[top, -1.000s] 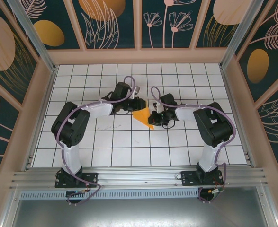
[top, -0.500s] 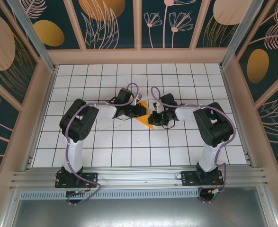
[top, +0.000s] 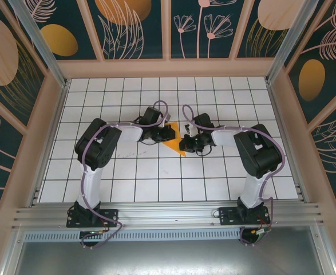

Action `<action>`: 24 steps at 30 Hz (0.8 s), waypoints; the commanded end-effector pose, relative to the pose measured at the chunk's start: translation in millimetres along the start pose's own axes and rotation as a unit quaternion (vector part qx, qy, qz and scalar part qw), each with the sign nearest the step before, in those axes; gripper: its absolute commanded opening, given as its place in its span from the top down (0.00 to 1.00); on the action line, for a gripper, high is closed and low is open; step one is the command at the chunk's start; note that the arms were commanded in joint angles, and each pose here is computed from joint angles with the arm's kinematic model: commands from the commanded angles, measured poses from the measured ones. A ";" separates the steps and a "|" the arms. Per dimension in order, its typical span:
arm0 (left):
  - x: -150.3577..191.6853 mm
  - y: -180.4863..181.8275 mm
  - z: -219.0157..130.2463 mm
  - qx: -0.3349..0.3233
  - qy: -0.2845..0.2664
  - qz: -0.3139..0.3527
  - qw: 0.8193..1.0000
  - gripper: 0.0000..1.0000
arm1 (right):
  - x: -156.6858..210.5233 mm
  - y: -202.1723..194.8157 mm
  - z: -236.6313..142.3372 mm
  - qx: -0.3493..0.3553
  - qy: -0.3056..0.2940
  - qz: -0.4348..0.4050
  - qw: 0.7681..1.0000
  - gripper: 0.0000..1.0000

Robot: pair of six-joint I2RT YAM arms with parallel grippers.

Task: Fold a paper plane with a square sheet of paper (fold left side to right side)
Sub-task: Fourth fold the wing at the center of the table.

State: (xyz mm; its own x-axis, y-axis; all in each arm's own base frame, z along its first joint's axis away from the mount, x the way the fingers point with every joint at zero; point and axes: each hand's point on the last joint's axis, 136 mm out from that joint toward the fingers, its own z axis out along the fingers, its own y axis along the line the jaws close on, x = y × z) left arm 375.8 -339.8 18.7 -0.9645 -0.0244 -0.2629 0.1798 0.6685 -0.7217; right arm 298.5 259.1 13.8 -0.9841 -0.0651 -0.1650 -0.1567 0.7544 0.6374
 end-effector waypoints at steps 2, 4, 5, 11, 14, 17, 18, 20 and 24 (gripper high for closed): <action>-18.8 31.6 -1.9 -0.037 -0.020 -0.013 0.999 0.93 | 64.5 -64.6 4.1 0.118 0.098 0.066 0.986 1.00; -26.0 36.2 -2.4 -0.036 -0.024 -0.016 0.999 0.93 | 66.8 -64.9 3.7 0.117 0.100 0.067 0.986 1.00; -29.7 38.6 -2.3 -0.035 -0.025 -0.018 0.999 0.93 | 67.9 -64.9 3.5 0.117 0.101 0.068 0.986 1.00; -62.1 60.6 -10.2 -0.053 -0.049 -0.025 0.997 0.93 | 72.6 -65.6 0.8 0.119 0.104 0.068 0.985 1.00; -78.0 70.7 -13.5 -0.062 -0.061 -0.027 0.996 0.93 | 72.8 -64.8 -0.1 0.118 0.103 0.069 0.985 1.00; -91.6 79.7 -12.5 -0.076 -0.065 -0.024 0.995 0.93 | 73.2 -64.1 -0.7 0.116 0.102 0.070 0.985 1.00; -95.7 83.3 -12.5 -0.082 -0.067 -0.022 0.994 0.93 | 73.4 -63.7 -0.9 0.115 0.102 0.071 0.986 1.00; -101.9 91.6 -13.0 -0.096 -0.070 -0.022 0.993 0.92 | 72.4 -62.2 -1.5 0.113 0.099 0.070 0.986 1.00; -109.8 99.6 -18.0 -0.098 -0.080 -0.027 0.992 0.92 | 69.3 -56.4 -1.2 0.098 0.091 0.071 0.989 1.00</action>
State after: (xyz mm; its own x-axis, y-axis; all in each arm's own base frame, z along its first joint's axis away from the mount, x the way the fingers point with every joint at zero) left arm 456.9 -309.3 17.7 -0.9640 -0.0899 -0.2501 0.1252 0.6765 -0.7257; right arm 296.7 257.4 14.1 -0.9793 -0.0752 -0.1879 -0.1794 0.7521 0.6341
